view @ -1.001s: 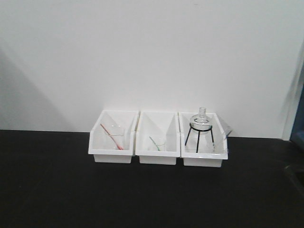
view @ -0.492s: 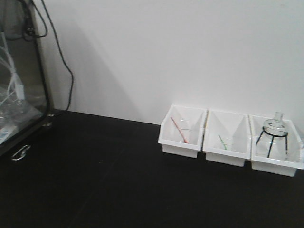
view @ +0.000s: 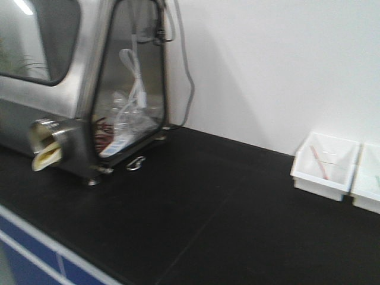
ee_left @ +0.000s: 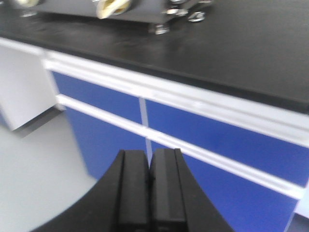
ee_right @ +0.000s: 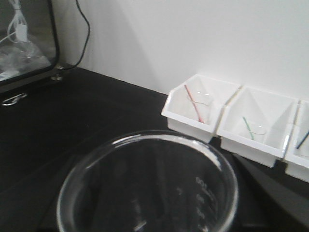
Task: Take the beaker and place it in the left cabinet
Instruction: 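Hold the beaker in the right gripper while the base turns away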
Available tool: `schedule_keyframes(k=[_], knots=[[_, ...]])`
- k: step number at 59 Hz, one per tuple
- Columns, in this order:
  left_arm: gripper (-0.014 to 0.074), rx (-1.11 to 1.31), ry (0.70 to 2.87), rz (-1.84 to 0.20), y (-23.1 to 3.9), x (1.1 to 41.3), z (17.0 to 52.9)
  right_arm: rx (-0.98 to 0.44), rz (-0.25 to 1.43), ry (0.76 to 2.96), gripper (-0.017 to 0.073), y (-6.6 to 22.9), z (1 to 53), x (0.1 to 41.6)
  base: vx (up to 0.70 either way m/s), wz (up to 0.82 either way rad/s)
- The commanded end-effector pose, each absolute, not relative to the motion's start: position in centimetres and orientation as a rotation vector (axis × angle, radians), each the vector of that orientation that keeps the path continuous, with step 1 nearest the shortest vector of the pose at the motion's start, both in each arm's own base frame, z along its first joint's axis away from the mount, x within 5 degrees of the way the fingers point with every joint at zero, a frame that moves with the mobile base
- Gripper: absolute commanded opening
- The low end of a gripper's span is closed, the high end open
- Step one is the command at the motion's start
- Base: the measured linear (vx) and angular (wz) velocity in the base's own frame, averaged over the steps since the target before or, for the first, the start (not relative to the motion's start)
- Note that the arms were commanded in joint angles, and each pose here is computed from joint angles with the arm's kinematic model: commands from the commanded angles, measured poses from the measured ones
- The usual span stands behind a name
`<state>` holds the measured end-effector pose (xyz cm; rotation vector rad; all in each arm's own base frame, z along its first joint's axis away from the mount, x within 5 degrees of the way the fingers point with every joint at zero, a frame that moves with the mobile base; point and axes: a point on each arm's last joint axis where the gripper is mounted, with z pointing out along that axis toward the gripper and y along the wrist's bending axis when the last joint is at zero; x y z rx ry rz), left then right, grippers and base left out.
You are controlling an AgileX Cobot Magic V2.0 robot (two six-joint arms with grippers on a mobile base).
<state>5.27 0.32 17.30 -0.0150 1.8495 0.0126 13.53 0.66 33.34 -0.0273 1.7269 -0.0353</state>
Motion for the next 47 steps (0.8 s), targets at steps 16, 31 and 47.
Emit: schedule_keyframes(k=[16, 31, 47], knots=[[0.0004, -0.002, 1.750, -0.004, 0.18, 5.34, 18.53, -0.074, -0.014, 1.644, -0.0001, 1.03, 34.81, 13.46, -0.13, 0.53], [0.0004, -0.002, 1.750, -0.004, 0.18, 5.34, 18.53, -0.074, -0.014, 1.644, -0.0001, 1.03, 34.81, 13.46, -0.10, 0.65], [0.0004, -0.002, 1.750, -0.004, 0.18, 5.34, 18.53, -0.074, -0.014, 1.644, -0.0001, 1.03, 34.81, 13.46, -0.02, 0.75]])
